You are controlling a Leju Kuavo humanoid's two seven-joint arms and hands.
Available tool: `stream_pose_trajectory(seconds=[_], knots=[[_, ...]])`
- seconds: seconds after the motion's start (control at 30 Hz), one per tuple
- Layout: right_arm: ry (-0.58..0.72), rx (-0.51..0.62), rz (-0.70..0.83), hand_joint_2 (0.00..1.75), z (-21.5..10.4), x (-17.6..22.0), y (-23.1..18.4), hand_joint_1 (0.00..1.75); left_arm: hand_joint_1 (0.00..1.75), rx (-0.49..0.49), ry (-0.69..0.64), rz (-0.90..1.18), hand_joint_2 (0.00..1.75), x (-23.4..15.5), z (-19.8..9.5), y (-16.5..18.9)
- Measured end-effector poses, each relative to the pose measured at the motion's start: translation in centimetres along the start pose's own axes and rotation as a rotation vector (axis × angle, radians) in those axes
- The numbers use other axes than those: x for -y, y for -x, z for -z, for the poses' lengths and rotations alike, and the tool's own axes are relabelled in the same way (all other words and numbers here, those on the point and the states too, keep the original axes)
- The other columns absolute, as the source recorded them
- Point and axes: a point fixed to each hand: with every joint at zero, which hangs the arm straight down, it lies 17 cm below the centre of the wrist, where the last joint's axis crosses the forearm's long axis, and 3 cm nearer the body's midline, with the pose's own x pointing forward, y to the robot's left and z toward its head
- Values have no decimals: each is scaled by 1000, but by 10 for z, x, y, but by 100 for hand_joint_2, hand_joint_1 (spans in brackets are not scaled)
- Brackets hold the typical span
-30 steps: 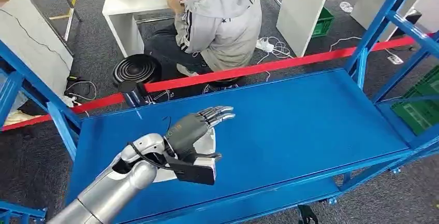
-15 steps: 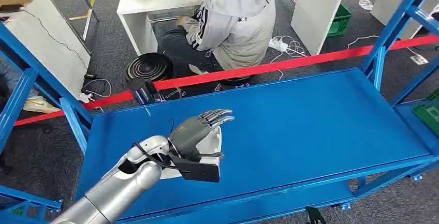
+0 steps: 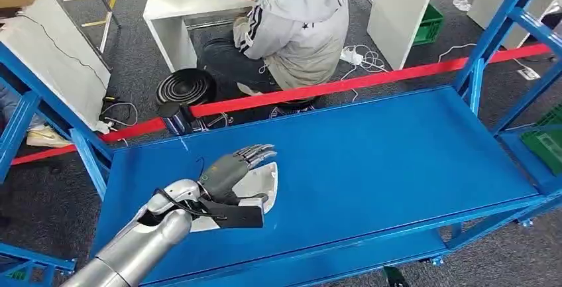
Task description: Take the parts from the cabinet and place them on the table.
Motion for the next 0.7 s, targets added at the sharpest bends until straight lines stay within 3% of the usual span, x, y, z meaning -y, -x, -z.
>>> stream_pose_trajectory(seconds=[0.7], knots=[[11, -3, -6, 0, 0, 5, 0, 0, 0, -24, 5, -29, 0, 14, -8, 9]])
